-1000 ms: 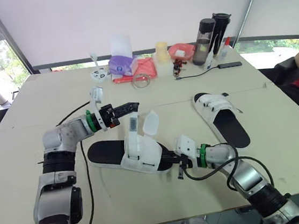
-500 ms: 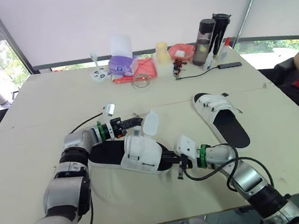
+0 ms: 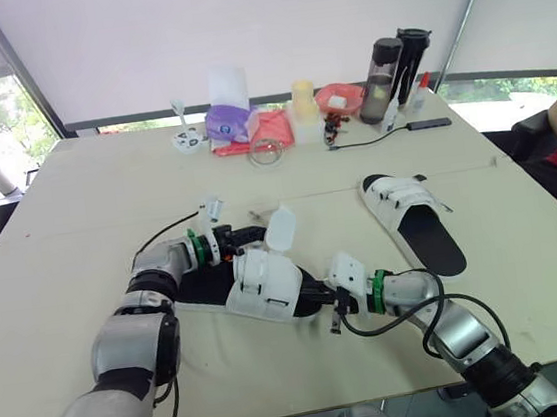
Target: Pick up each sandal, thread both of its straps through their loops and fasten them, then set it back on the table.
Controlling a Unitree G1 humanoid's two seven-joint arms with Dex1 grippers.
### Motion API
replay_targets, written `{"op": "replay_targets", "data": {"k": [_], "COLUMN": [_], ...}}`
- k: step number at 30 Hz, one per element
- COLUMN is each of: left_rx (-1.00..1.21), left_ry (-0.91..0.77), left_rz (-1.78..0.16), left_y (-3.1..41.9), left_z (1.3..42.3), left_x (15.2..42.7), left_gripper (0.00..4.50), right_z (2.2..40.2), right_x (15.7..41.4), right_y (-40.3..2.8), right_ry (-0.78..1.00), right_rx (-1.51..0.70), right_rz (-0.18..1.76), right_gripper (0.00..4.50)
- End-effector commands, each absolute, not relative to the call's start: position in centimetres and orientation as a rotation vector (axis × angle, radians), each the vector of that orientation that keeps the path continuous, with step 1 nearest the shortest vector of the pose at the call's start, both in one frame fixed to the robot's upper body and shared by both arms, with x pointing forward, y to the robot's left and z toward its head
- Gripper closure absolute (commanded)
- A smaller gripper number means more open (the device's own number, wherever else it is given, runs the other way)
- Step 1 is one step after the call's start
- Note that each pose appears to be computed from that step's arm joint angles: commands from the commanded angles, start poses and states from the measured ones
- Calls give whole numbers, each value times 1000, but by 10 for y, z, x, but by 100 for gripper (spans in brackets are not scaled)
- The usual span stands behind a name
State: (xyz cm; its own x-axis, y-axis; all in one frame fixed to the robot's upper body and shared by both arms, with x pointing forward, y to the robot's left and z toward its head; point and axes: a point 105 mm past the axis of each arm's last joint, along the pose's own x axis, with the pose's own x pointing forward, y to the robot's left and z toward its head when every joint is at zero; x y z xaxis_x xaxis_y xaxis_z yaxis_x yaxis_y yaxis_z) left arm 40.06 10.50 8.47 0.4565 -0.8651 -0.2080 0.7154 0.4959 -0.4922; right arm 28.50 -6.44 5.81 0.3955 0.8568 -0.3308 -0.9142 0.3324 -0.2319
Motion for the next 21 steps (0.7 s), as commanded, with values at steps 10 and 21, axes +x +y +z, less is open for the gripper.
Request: {"op": "replay_targets", "data": {"k": [10, 21], "left_rx": [-322, -378], "left_ry": [554, 409], "left_rz": [-1012, -947], "left_y": [109, 159], "left_z": [66, 119], "left_x": [390, 404], "left_gripper": [160, 7], "right_z": [-1, -2], "right_x": [273, 274], "right_y": [-83, -84], "right_ry": [431, 429], "right_rx": [-434, -438], "right_rz": [1125, 1122], "right_gripper": [450, 450]}}
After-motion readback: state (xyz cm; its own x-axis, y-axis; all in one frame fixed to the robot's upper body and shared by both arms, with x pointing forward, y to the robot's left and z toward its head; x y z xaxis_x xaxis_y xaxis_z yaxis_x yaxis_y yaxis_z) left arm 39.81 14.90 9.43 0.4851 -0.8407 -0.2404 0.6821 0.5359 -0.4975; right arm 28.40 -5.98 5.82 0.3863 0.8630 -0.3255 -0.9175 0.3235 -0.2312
